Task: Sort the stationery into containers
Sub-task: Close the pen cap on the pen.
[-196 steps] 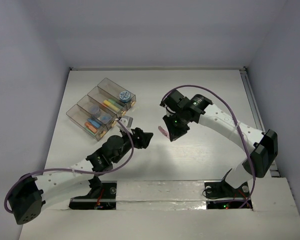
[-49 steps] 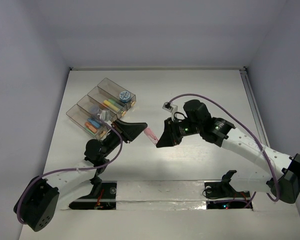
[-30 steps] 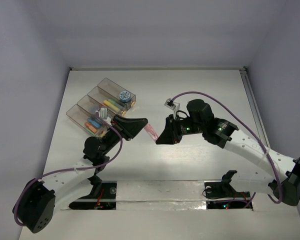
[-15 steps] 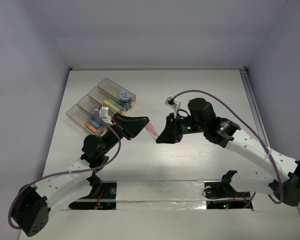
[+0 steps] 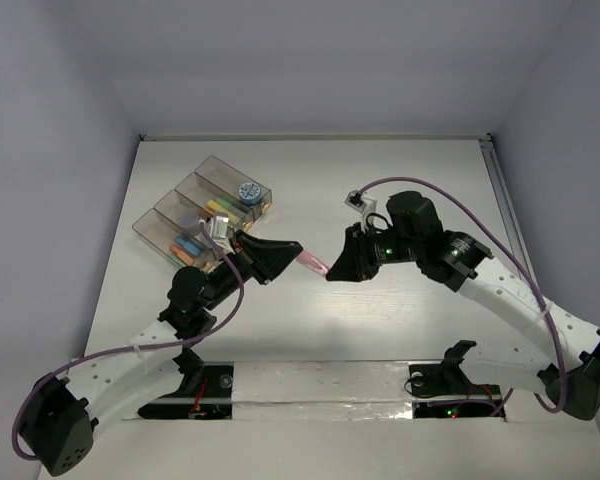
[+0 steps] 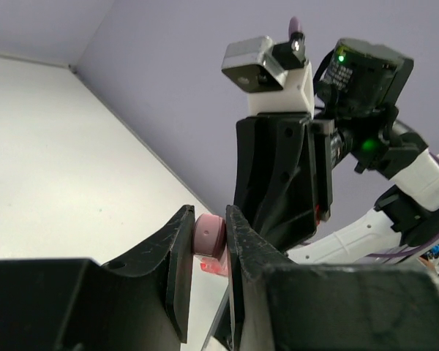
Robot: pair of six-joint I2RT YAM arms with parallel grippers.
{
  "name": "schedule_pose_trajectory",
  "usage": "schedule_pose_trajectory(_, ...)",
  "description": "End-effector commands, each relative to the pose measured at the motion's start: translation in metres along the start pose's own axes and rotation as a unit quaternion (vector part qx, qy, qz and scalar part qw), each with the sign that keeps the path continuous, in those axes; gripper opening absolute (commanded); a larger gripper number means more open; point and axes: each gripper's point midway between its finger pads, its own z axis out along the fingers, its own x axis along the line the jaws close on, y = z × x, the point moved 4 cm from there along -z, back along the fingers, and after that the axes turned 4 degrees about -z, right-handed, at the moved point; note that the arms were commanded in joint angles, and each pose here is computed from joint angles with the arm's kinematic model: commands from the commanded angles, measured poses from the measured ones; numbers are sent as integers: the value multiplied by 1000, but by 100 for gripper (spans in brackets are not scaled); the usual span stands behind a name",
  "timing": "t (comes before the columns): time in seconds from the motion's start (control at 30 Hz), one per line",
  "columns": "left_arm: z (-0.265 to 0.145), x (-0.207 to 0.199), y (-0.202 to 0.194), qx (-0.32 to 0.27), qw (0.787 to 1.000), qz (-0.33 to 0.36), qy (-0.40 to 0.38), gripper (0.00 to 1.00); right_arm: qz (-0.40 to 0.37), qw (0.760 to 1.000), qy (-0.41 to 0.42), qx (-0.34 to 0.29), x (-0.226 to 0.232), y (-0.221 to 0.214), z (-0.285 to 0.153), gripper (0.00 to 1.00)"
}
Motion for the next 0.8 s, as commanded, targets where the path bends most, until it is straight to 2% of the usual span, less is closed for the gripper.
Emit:
schedule_pose_trajectory(0.0, -31, 13, -68, 166, 985, -38, -11, 0, -52, 985, 5, -166, 7, 79, -18, 0)
schedule_pose_trajectory(0.13, -35, 17, -73, 168, 985, -44, -5, 0, -47, 986, 29, -155, 1, 82, -25, 0)
schedule_pose_trajectory(0.23, -38, 19, -76, 168, 984, -56, -5, 0, -42, 990, 52, -123, 1, 81, -18, 0)
schedule_pose_trajectory(0.4, -42, 19, -82, 166, 983, -79, -19, 0, -45, 987, 117, -101, 9, 85, -14, 0)
schedule_pose_trajectory(0.53, -46, 15, -85, 161, 979, -121, -38, 0, -24, 984, 167, -65, 1, 76, 8, 0)
schedule_pose_trajectory(0.57, -45, 7, -79, 143, 980, -121, -62, 0, -24, 983, 169, -72, 0, 77, 10, 0)
schedule_pose_trajectory(0.77, -40, 0, -59, 74, 985, -136, -77, 0, -39, 978, 164, -121, 1, 77, 3, 0)
